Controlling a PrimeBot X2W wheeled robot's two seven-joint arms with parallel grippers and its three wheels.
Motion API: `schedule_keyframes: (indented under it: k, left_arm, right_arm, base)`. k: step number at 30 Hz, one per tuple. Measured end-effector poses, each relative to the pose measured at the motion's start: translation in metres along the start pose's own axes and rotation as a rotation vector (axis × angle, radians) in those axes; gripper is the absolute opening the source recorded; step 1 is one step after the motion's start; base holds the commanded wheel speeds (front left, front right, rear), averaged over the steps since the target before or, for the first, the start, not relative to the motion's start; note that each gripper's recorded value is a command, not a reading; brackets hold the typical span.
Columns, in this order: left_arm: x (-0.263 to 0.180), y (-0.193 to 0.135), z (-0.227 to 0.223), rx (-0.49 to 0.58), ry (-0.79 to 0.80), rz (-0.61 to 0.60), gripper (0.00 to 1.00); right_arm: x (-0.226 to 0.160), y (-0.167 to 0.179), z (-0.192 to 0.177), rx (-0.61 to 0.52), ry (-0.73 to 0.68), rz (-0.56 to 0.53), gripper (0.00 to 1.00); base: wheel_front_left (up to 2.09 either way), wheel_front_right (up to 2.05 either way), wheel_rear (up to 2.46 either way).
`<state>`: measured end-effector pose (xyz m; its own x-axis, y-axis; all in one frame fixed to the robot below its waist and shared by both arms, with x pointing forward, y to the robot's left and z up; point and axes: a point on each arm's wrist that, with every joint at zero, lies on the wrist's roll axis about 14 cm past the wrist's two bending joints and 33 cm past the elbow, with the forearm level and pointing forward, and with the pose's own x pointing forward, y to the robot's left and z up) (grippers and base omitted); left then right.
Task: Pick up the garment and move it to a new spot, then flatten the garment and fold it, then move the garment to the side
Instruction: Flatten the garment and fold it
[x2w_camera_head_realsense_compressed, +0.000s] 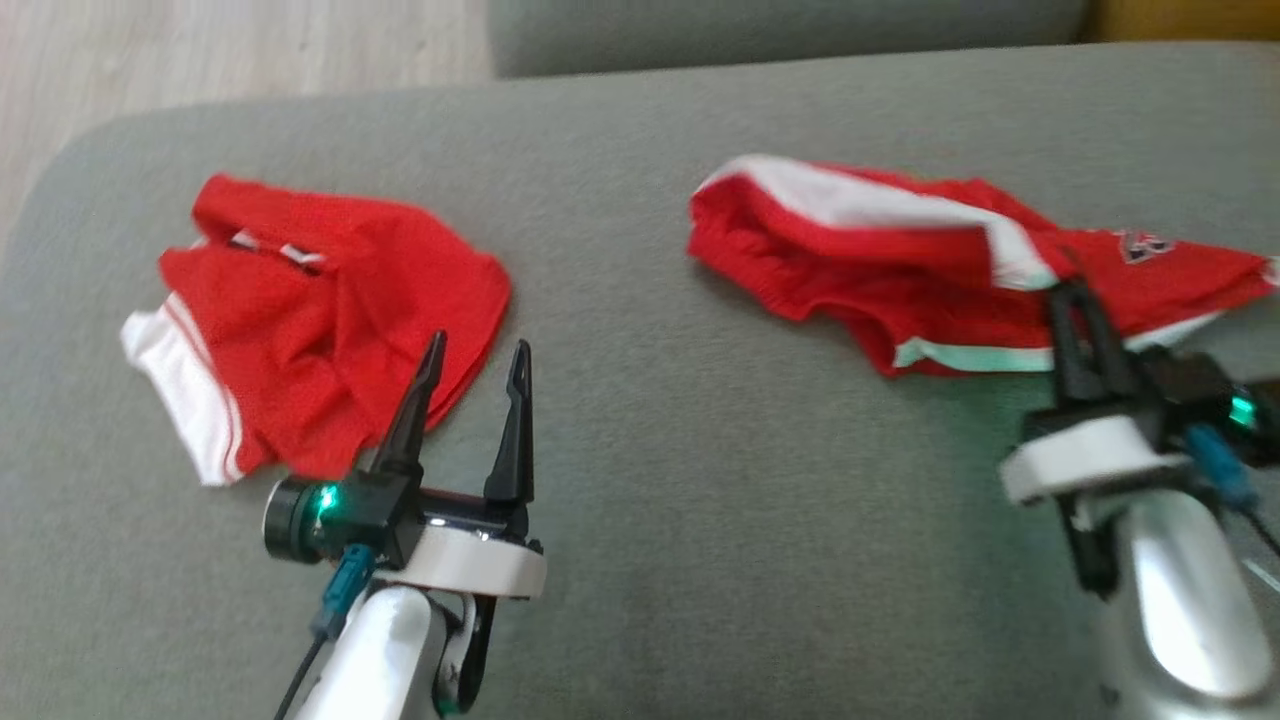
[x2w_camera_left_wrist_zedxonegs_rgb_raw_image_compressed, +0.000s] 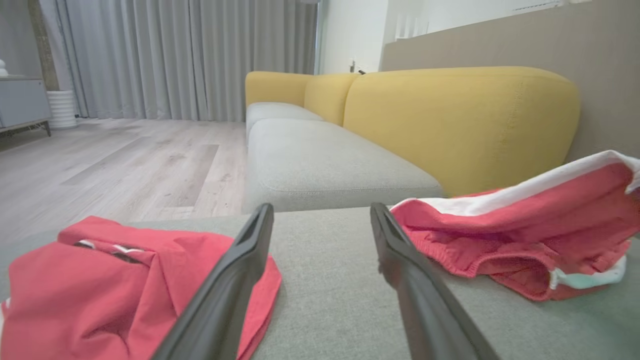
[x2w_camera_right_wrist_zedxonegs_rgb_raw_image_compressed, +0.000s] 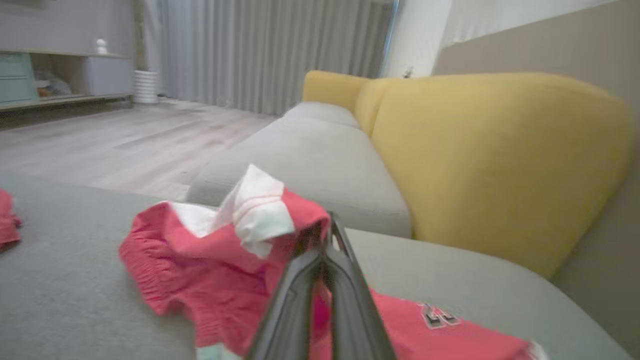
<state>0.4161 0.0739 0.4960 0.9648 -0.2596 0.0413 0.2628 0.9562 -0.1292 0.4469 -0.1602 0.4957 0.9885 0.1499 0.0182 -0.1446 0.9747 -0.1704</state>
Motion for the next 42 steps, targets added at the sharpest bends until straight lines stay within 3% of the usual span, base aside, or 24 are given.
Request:
schedule_keyframes:
  k: [6,11,12,13,15,20,25,30,35,42]
  left_arm:
    - [0.002,-0.021,0.01,-0.002,-0.027,-0.055,1.0]
    - [0.005,-0.035,0.016,-0.004,-0.045,-0.094,1.0]
    - [0.006,-0.037,0.016,-0.004,-0.047,-0.1,1.0]
    - [0.007,-0.038,0.016,-0.005,-0.046,-0.105,1.0]
    - [0.008,-0.04,0.015,-0.007,-0.043,-0.111,1.0]
    - [0.009,-0.041,0.01,-0.01,-0.032,-0.116,1.0]
    - [0.009,-0.038,0.007,-0.013,-0.023,-0.112,1.0]
    - [0.008,-0.031,0.003,-0.014,-0.012,-0.096,1.0]
    - [0.007,-0.023,-0.003,-0.012,0.006,-0.076,1.0]
    - [0.007,-0.008,-0.005,-0.005,0.01,-0.038,1.0]
  right_arm:
    - [-0.051,-0.068,0.006,-0.035,0.036,-0.21,0.0]
    - [-0.106,-0.113,-0.018,-0.084,0.192,-0.339,0.0]
    - [-0.118,-0.121,-0.029,-0.088,0.25,-0.364,0.57]
    - [-0.129,-0.128,-0.036,-0.105,0.288,-0.385,1.0]
    - [-0.143,-0.141,-0.043,-0.11,0.336,-0.437,1.0]
    - [-0.123,-0.147,-0.005,-0.143,0.184,-0.477,1.0]
    - [-0.083,-0.115,0.04,-0.156,-0.038,-0.364,1.0]
    - [-0.056,-0.071,0.057,-0.059,-0.157,-0.23,1.0]
    - [-0.04,-0.03,0.039,0.015,-0.12,-0.109,1.0]
    - [-0.014,-0.008,0.012,0.039,-0.014,-0.037,1.0]
  base:
    - [0.0,0.0,0.0]
    - [0.0,0.0,0.0]
    - [0.0,0.0,0.0]
    - [0.0,0.0,0.0]
    - [0.0,0.0,0.0]
    - [0.0,0.0,0.0]
    - [0.0,0.0,0.0]
    - [0.0,0.0,0.0]
    - [0.0,0.0,0.0]
    - [0.0,0.0,0.0]
